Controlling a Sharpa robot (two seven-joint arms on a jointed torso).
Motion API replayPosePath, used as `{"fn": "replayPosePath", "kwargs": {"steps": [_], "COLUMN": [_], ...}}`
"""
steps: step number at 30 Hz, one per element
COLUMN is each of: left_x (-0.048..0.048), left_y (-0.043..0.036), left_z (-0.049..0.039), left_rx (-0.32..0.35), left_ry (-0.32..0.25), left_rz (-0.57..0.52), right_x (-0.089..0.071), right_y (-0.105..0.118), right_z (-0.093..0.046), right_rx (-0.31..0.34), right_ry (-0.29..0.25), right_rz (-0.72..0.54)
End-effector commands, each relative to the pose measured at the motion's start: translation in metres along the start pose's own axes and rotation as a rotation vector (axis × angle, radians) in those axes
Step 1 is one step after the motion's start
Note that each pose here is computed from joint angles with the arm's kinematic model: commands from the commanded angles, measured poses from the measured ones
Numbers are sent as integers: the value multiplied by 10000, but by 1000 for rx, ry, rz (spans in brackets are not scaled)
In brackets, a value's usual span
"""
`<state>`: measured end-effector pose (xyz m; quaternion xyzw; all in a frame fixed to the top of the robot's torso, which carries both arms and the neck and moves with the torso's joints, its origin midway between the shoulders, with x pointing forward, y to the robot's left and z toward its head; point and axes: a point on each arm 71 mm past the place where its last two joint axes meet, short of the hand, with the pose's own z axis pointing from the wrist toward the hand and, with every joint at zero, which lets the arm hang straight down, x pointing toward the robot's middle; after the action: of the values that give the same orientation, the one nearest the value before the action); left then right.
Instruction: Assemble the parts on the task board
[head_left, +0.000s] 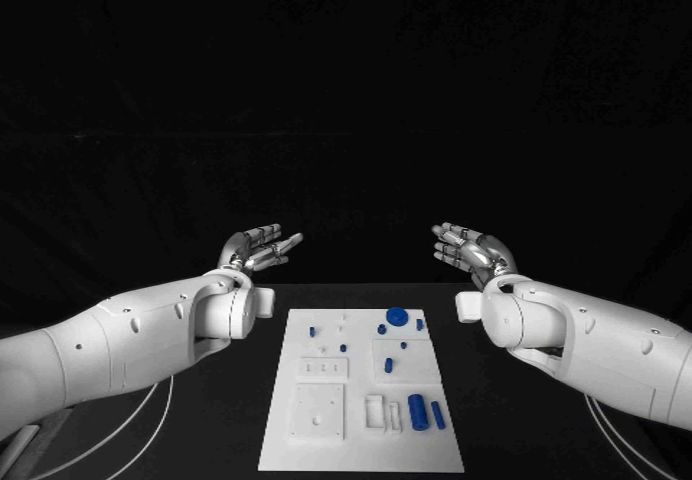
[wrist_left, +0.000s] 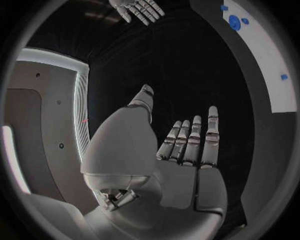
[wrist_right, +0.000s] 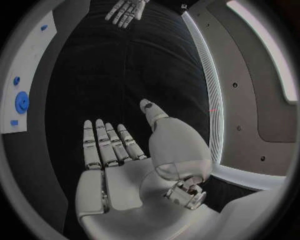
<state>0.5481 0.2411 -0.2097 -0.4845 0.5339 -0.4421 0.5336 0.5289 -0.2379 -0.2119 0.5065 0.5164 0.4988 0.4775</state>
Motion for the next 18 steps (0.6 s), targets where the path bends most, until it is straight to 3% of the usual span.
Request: {"fn": "replayPosePath", "kwargs": {"steps": [1, 6, 12, 13, 18], "left_x": [7, -100, -133, -141, -152], "left_y": [-12, -101, -132, -134, -150], "left_z": [100, 247, 289, 265, 236], "left_rx": [-78, -91, -94, -86, -57], "left_ry": [95, 95, 95, 119, 127], "left_rz": [-34, -11, -4, -24, -22], "right_x": [59, -40, -89, -175, -111], "right_y": [-26, 7, 22, 68, 82], "right_z": [63, 174, 223, 265, 279], "right_rx": [72, 105, 122, -14, -77], "right_ry": [192, 235, 255, 231, 253], "right_rz": [-18, -36, -46, -423, -584]}}
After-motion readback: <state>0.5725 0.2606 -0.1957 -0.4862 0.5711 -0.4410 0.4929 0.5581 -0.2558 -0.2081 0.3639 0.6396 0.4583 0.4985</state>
